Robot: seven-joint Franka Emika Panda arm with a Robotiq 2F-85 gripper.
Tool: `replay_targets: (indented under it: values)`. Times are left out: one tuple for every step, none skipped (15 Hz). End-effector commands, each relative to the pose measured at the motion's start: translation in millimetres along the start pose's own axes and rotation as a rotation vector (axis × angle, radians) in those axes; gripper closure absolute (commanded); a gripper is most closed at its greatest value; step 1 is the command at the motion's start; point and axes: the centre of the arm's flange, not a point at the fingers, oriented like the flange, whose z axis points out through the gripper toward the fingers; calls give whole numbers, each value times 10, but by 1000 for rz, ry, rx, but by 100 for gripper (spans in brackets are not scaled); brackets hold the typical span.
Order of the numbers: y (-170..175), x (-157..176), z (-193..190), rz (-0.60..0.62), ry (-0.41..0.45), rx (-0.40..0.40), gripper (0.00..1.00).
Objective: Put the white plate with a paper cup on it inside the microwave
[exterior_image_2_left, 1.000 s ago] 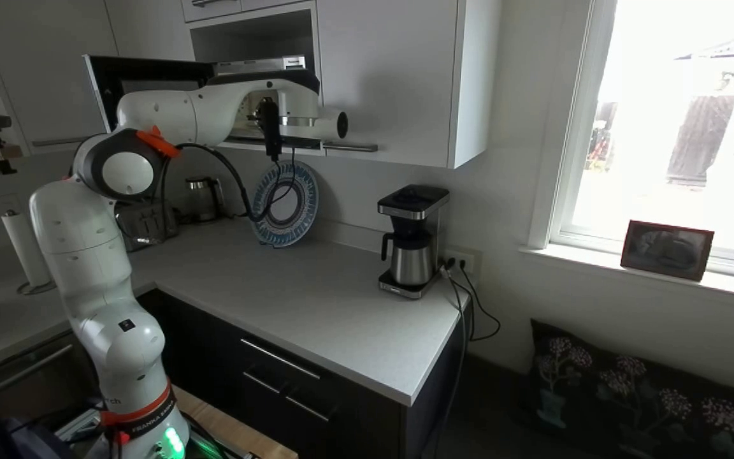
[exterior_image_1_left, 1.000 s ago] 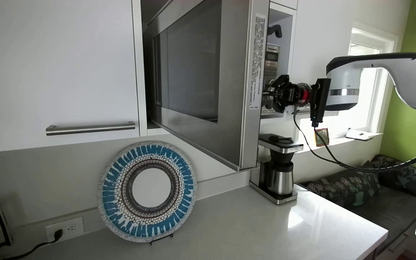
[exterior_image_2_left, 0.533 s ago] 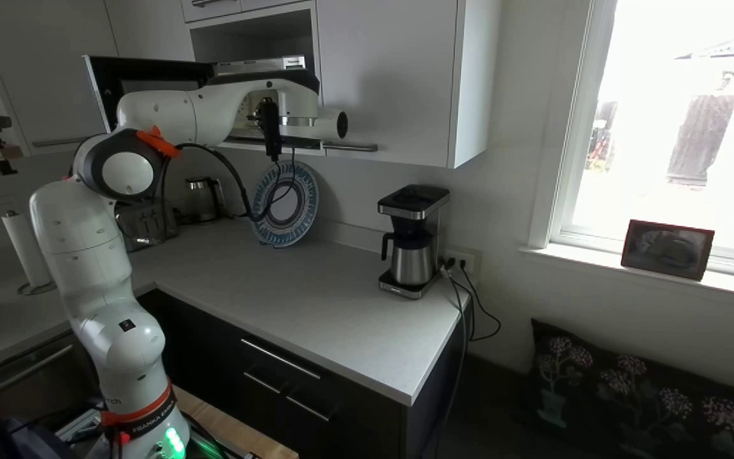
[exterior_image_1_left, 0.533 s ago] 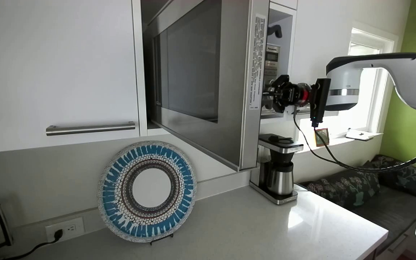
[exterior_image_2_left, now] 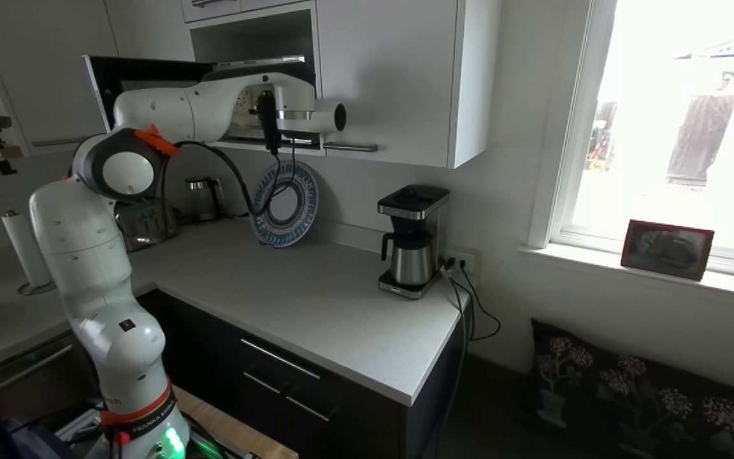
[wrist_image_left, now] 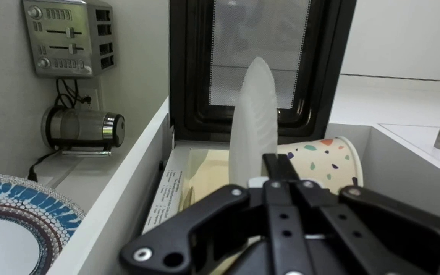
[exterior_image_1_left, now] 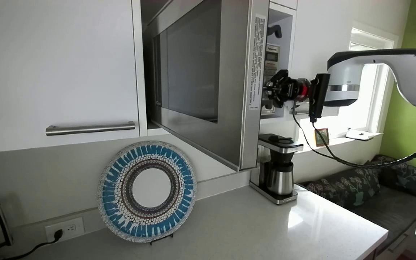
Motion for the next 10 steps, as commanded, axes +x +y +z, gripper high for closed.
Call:
replay_targets:
  values:
    - [-149,32,170,20,52,-10,100]
    - [-155,28,221,34,61,-12,100]
    - [-159,26,272,48,70,-15,100]
    - [-157,23,329,64,81,-15,100]
    - [-162,26,394,76,98,-19,100]
    - [-185,31,448,86,112,-24,100]
    - [-203,25,500,95,126,-30,100]
    - [-229,10,523,108,142,-36,100]
    - [-245,-2,556,115,156,-44,100]
    - [-260,-11,596,122,171,-51,100]
